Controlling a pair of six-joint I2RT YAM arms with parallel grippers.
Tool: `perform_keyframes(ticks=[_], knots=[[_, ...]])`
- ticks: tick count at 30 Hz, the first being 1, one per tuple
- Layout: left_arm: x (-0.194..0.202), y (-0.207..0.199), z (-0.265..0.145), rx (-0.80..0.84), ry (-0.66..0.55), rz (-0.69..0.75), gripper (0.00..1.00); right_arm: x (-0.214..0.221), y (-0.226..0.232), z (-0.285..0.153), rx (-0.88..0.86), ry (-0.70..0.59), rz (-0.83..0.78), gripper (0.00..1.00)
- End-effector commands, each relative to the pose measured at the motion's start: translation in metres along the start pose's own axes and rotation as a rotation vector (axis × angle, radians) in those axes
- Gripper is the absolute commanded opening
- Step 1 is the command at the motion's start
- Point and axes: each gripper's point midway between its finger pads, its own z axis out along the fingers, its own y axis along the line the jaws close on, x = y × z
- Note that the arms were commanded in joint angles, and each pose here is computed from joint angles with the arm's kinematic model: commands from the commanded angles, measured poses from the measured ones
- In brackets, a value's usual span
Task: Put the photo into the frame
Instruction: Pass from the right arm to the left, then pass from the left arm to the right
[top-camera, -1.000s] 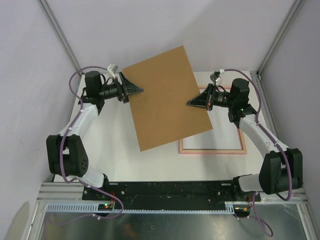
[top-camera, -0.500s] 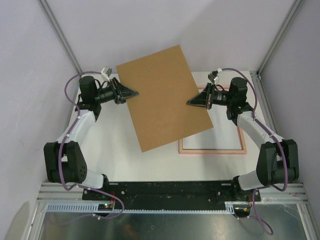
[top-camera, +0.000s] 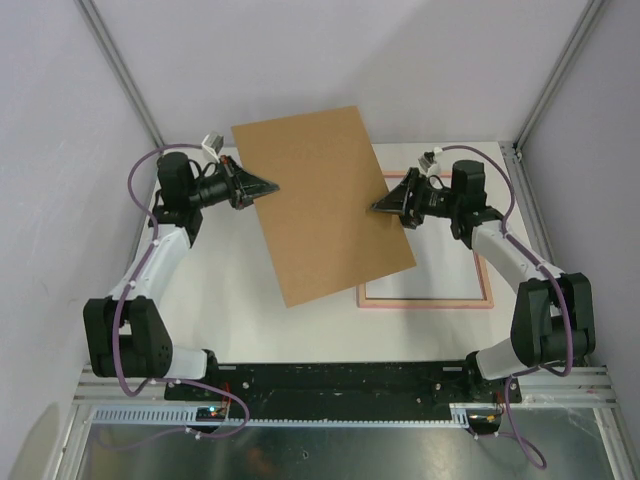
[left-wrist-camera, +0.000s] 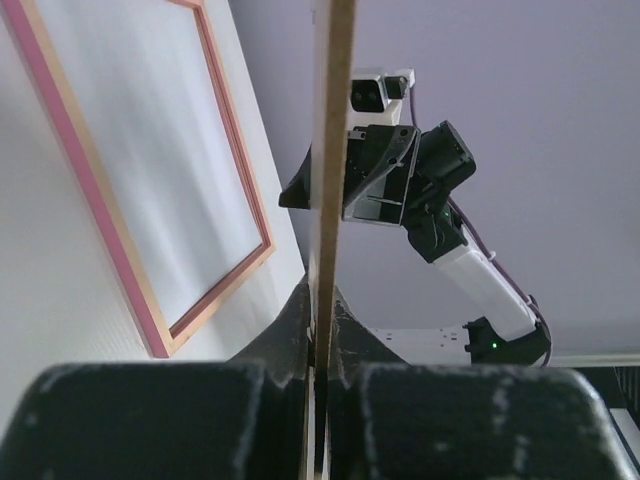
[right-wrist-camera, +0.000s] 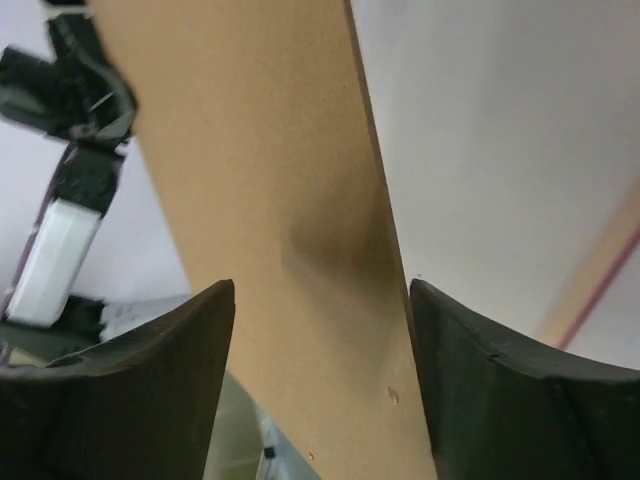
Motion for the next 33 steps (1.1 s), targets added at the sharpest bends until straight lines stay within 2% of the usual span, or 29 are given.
perform_keyframes(ticks=[1,6,8,12,13,17,24,28,33], knots=[[-0.006,-0.024,-0.008,0.006,-0.071,0.069,0.0,-0.025,-0.023,-0.009,0.211,-0.118,-0.077,0.78],[-0.025,-0.031,-0.019,-0.051,-0.17,0.072,0.0,-0.059,-0.039,-0.05,0.56,-0.307,-0.165,0.82],[-0.033,-0.027,-0.024,-0.118,-0.233,0.068,0.0,-0.067,-0.025,-0.067,0.662,-0.378,-0.228,0.83],[-0.052,-0.017,-0.042,-0.288,-0.423,0.041,0.0,-0.061,0.029,-0.066,0.792,-0.46,-0.415,0.84],[-0.058,-0.015,-0.049,-0.327,-0.484,0.032,0.0,-0.051,0.045,-0.056,0.793,-0.448,-0.465,0.84],[-0.058,-0.015,-0.054,-0.428,-0.602,-0.01,0.0,-0.011,0.105,-0.017,0.811,-0.43,-0.688,0.84],[-0.057,-0.029,-0.037,-0.496,-0.639,-0.031,0.0,0.06,0.173,0.05,0.882,-0.368,-1.141,0.87],[-0.059,-0.04,-0.032,-0.501,-0.651,-0.033,0.0,0.091,0.181,0.077,0.907,-0.301,-1.319,0.88],[-0.058,-0.045,-0.031,-0.506,-0.644,-0.029,0.0,0.103,0.166,0.097,0.955,-0.234,-1.422,0.87]])
